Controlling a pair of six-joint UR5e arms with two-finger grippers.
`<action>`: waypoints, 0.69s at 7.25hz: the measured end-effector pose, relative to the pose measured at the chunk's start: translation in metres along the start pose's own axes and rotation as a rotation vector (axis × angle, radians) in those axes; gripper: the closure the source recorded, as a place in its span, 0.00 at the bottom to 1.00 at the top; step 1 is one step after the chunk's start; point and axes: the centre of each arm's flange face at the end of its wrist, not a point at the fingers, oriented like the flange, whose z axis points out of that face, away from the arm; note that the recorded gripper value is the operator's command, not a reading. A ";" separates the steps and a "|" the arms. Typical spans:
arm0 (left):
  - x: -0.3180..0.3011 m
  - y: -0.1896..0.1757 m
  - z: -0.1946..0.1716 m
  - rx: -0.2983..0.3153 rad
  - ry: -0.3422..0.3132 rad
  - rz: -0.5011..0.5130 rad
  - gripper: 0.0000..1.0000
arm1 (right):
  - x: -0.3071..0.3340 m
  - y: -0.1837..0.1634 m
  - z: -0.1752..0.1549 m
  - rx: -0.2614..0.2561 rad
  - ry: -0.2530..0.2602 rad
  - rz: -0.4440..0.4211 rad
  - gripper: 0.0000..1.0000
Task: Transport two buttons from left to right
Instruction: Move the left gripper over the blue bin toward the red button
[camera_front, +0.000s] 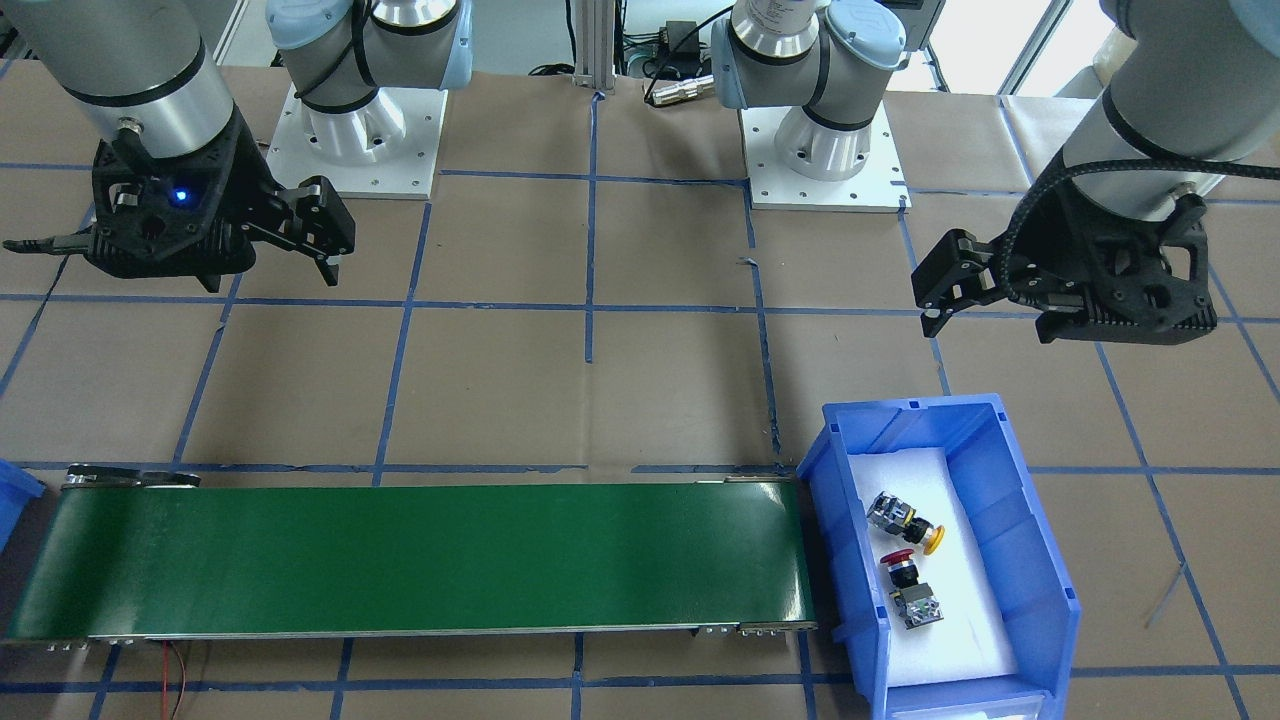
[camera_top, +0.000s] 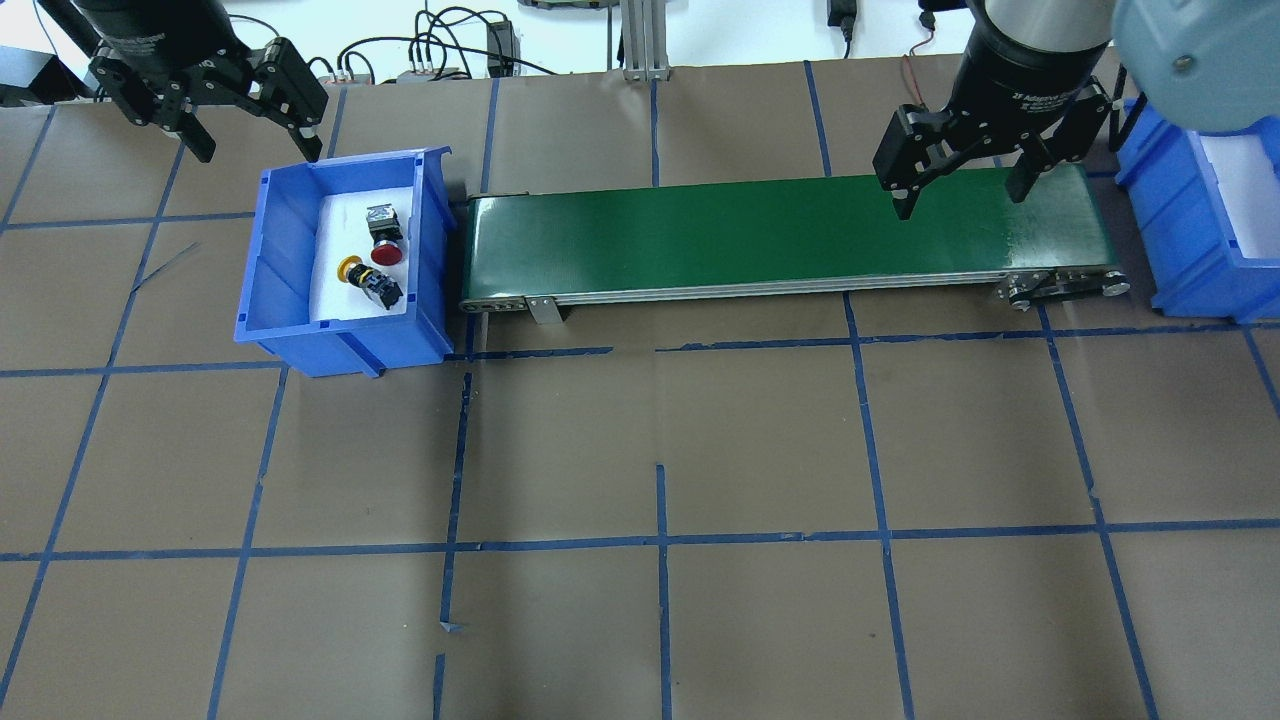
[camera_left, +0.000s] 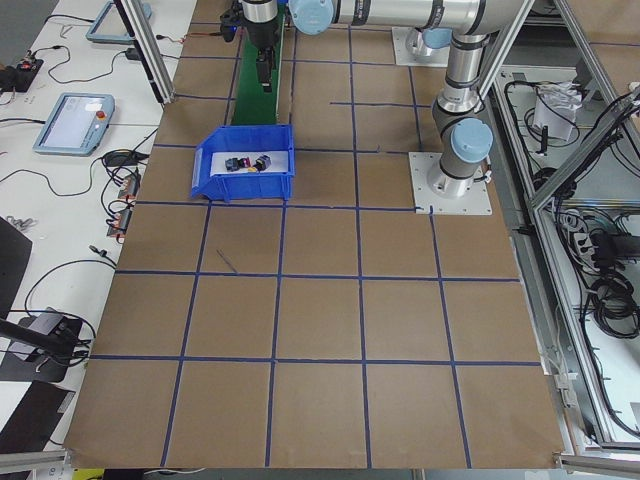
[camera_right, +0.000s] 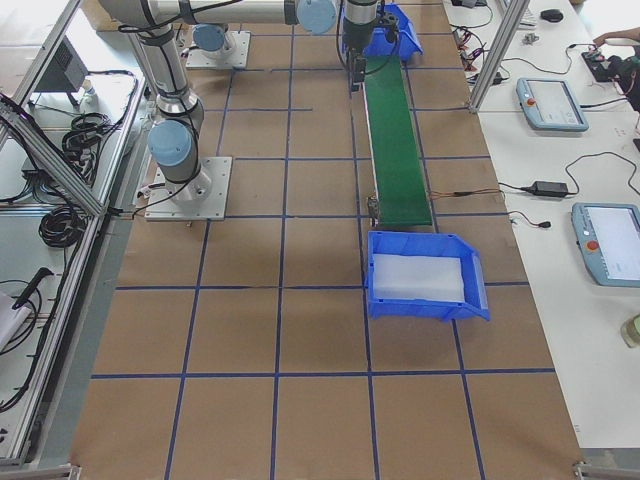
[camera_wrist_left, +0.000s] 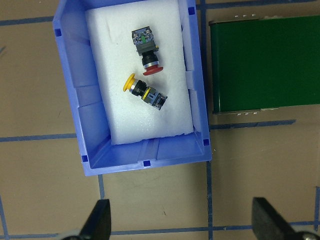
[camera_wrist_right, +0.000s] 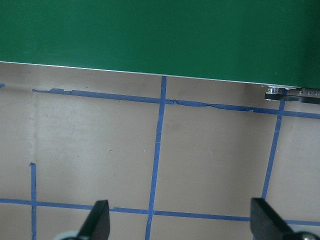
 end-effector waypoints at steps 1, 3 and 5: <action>0.000 0.001 0.001 -0.002 0.000 0.000 0.00 | 0.000 0.000 0.000 0.001 0.000 0.000 0.00; 0.000 0.002 0.003 -0.008 0.001 -0.001 0.00 | 0.000 0.000 0.000 0.002 0.000 0.001 0.00; 0.000 0.004 0.002 -0.006 -0.003 -0.002 0.00 | 0.000 0.000 0.000 0.002 0.000 0.002 0.00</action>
